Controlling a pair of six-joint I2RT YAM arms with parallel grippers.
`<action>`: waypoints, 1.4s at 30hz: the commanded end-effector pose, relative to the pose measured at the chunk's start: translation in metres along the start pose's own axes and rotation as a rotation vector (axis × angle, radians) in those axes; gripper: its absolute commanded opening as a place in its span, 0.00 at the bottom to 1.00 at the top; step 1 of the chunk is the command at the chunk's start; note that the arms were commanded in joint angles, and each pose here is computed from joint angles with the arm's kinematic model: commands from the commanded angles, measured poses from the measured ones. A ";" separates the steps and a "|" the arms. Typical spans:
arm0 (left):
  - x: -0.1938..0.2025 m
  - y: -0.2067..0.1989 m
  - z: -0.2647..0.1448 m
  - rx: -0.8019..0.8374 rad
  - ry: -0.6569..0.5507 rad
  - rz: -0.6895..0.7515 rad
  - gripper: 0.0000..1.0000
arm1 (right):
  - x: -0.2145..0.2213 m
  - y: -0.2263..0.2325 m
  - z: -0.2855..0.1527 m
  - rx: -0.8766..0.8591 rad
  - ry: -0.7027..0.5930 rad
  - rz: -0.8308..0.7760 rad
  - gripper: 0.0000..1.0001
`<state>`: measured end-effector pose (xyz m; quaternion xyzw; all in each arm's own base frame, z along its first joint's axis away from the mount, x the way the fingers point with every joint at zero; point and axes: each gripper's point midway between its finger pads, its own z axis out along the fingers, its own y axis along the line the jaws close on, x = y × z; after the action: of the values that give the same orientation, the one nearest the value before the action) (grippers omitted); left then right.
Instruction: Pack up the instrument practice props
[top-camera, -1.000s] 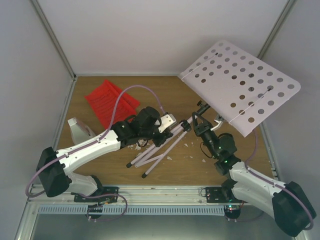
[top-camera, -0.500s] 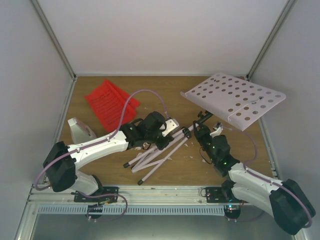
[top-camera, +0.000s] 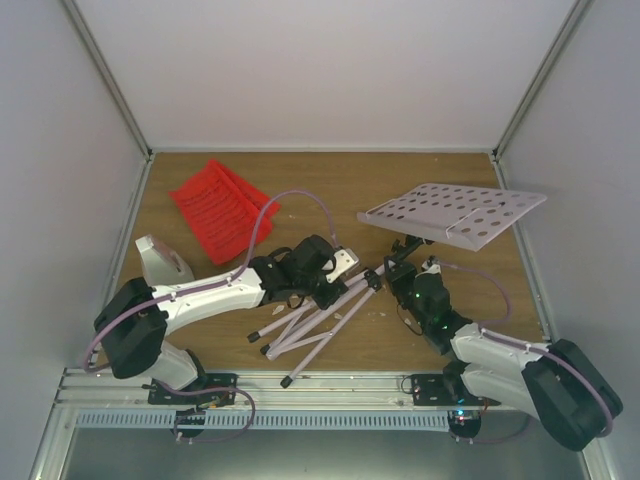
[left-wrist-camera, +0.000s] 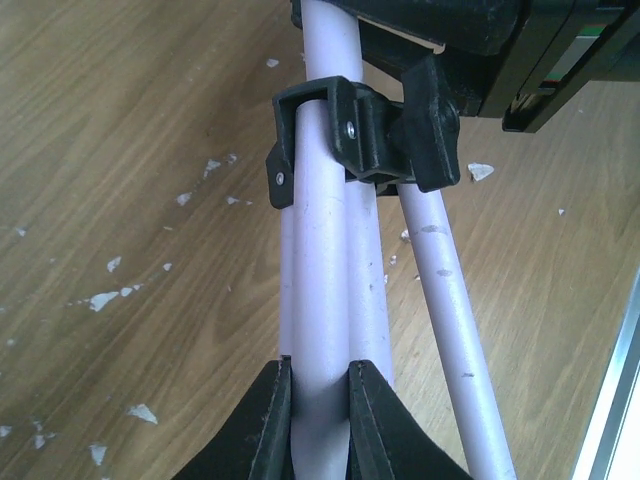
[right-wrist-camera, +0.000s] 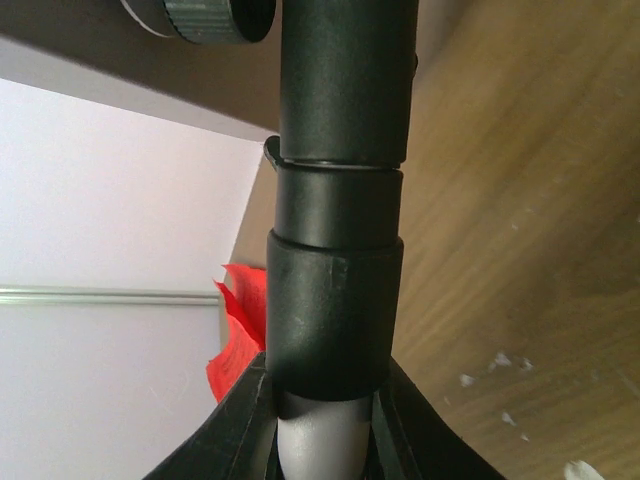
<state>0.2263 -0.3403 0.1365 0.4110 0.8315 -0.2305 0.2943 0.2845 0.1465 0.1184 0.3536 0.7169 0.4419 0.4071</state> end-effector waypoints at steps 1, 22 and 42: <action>-0.080 0.004 -0.021 -0.023 -0.325 -0.018 0.00 | -0.002 -0.011 -0.002 0.022 -0.034 -0.123 0.01; 0.022 -0.029 -0.001 -0.027 -0.049 -0.045 0.99 | -0.011 -0.026 -0.007 0.067 -0.084 -0.083 0.01; 0.104 -0.032 0.026 -0.123 0.178 -0.040 0.99 | -0.009 -0.024 -0.006 0.054 -0.080 -0.068 0.00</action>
<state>0.1554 -0.3135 0.0596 0.3937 0.8741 -0.1582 0.2366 0.2705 0.1353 0.0806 0.3852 0.7361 0.4103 0.3760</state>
